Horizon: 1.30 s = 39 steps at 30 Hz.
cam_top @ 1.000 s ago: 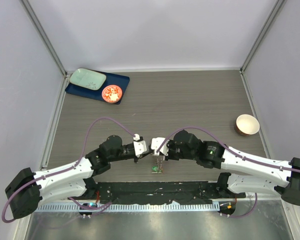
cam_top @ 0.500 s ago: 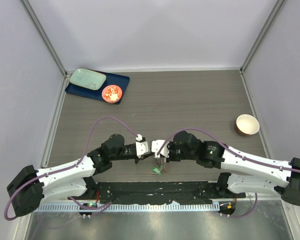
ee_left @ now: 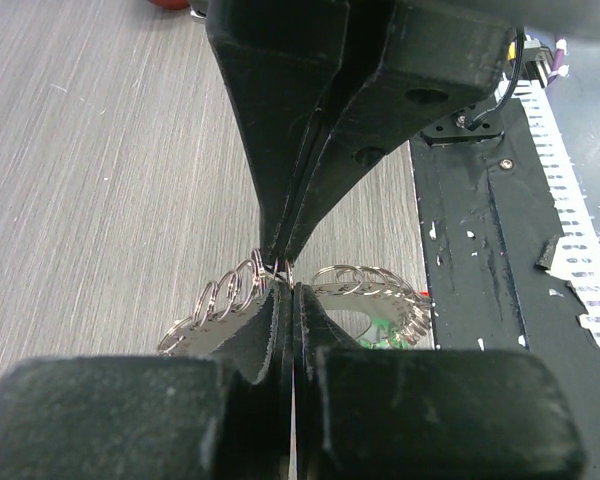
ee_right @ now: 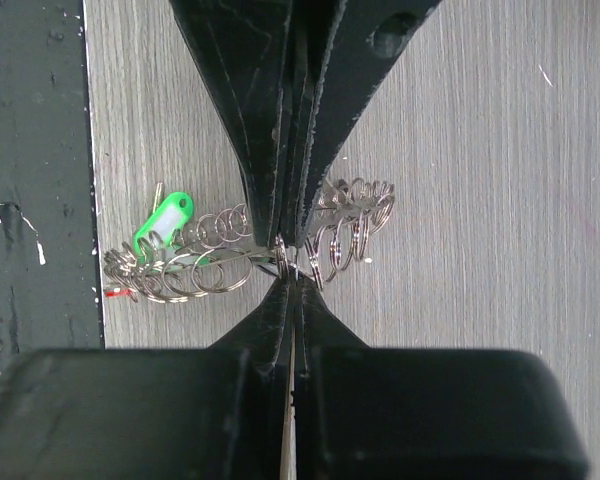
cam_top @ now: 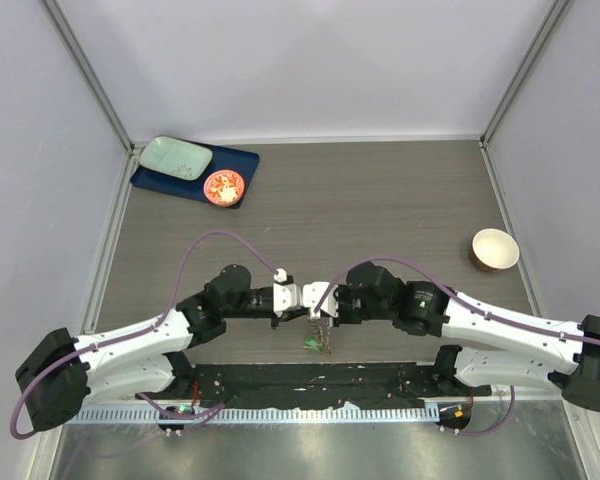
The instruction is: Put the keys on the keyring
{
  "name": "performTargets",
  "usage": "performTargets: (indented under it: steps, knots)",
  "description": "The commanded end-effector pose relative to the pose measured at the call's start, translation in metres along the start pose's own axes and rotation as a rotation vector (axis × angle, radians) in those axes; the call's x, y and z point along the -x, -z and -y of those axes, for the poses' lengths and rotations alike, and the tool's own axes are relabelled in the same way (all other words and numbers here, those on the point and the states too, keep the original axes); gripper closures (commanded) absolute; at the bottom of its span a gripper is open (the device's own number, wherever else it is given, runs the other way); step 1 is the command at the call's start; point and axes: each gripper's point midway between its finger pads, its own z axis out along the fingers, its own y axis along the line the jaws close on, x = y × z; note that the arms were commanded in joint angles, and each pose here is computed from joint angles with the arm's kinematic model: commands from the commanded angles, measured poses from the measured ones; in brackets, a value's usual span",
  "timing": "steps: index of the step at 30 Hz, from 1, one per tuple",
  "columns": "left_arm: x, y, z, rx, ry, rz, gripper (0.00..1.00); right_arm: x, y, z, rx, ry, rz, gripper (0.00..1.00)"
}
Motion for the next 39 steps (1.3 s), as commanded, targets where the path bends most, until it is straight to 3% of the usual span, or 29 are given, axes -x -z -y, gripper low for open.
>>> performTargets:
  steps: [1, 14, 39]
  knots:
    - [0.024, -0.003, -0.009, 0.017, -0.041, 0.052, 1.0, 0.043, 0.014, 0.015, -0.038, 0.027, 0.138, 0.99]
    - [0.018, 0.003, -0.018, 0.077, -0.06, 0.031, 1.0, 0.025, 0.028, 0.018, -0.081, -0.023, 0.05, 0.99]
    - [0.022, 0.002, -0.015, 0.059, -0.059, 0.059, 1.0, 0.032, 0.022, 0.011, -0.019, -0.005, 0.066, 0.99]
